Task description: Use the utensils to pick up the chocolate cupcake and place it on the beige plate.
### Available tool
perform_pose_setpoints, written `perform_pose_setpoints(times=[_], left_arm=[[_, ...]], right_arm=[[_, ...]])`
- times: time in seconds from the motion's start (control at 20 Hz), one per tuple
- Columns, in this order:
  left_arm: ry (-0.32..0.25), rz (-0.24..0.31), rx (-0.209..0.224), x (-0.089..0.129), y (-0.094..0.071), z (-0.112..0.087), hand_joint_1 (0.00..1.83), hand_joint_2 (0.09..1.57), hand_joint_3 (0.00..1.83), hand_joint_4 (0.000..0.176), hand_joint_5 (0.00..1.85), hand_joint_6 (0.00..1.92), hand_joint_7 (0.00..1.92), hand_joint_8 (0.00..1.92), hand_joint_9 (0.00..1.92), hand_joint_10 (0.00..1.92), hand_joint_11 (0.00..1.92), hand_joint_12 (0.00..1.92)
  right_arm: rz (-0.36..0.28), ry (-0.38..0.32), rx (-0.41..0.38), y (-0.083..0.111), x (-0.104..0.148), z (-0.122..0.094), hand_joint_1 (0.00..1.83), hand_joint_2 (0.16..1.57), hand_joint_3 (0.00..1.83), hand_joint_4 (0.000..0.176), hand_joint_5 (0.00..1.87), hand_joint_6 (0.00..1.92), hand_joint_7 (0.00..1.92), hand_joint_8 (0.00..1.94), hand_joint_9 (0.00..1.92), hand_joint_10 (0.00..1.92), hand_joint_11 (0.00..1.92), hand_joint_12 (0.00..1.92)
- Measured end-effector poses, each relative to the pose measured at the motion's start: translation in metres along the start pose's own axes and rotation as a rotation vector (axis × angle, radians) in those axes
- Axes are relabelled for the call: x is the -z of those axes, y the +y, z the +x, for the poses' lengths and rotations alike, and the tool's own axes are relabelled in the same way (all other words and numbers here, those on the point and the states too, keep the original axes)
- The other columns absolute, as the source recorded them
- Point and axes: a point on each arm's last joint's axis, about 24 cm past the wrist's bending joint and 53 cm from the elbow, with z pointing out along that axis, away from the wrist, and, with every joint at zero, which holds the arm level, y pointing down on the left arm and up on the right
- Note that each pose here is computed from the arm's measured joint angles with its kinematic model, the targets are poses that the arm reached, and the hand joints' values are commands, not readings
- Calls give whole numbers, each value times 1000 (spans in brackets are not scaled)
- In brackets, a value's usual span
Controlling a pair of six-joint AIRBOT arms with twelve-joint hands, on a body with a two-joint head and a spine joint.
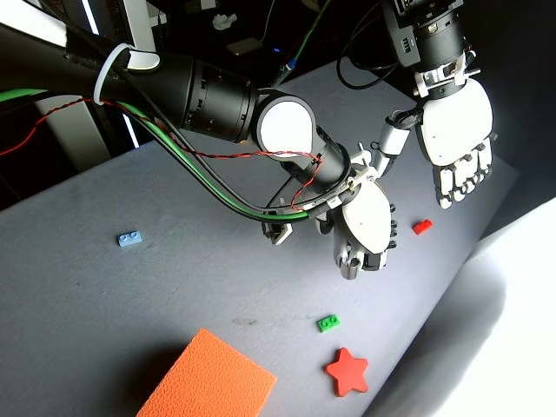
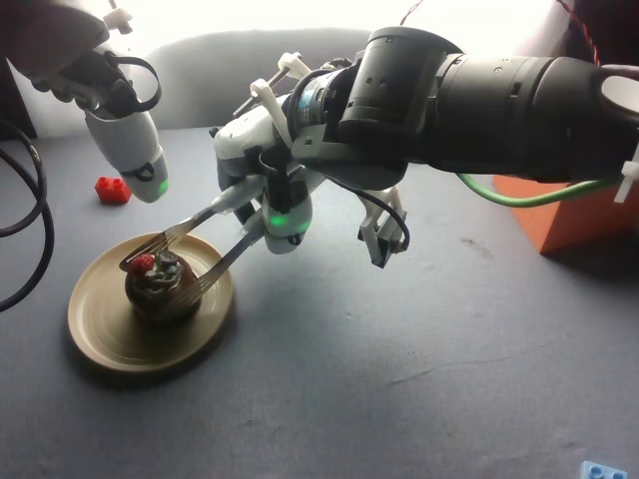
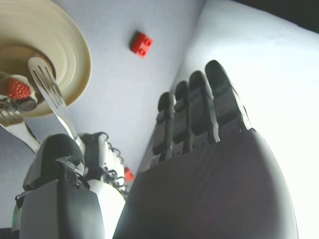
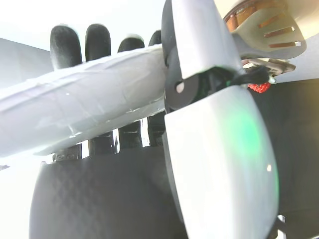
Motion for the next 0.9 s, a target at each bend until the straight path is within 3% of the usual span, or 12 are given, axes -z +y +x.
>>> perform_pose_setpoints(times=[0.25, 0.5, 0.55, 0.6, 0.65, 0.7, 0.9], left_arm=[[0, 0, -1, 0, 0, 0, 403, 1032, 3, 0, 130, 0, 115, 0, 140, 2, 0, 414], [0, 0, -2, 0, 0, 0, 434, 1021, 0, 0, 133, 1, 115, 1, 132, 0, 0, 407], [0, 1, -2, 0, 0, 0, 422, 1025, 2, 0, 128, 0, 104, 0, 126, 0, 0, 400], [0, 0, -2, 0, 0, 0, 406, 1025, 1, 0, 133, 2, 108, 2, 133, 3, 0, 403], [0, 0, -2, 0, 0, 0, 413, 1022, 0, 0, 146, 7, 123, 8, 141, 6, 0, 406], [0, 0, -2, 0, 0, 0, 426, 1027, 1, 0, 152, 5, 136, 8, 144, 5, 0, 431], [0, 0, -2, 0, 0, 0, 396, 1040, 3, 0, 130, 0, 121, 0, 135, 1, 0, 415]], right_arm=[[1, 1, -34, -1, 0, 1, 1162, 1250, 0, 0, 816, 1199, 643, 1558, 456, 1241, 420, 1484], [7, 5, -45, -4, -1, 3, 1139, 1262, 1, 0, 757, 1319, 658, 1505, 428, 1193, 394, 1494], [7, 4, -45, -4, -1, 3, 1109, 1238, 0, 0, 747, 1325, 546, 1084, 416, 1176, 360, 1503], [8, 5, -45, -4, -1, 3, 1142, 1255, 0, 0, 792, 1285, 605, 1436, 402, 1210, 338, 1547], [8, 5, -46, -4, -1, 3, 1108, 1237, 0, 0, 756, 1315, 516, 1104, 390, 1202, 333, 1539], [8, 5, -46, -4, -1, 3, 1103, 1230, 0, 0, 750, 1320, 531, 935, 396, 1182, 348, 1515], [8, 3, -48, -6, -1, 2, 1101, 1228, 0, 0, 750, 1318, 602, 774, 431, 1130, 352, 1498]])
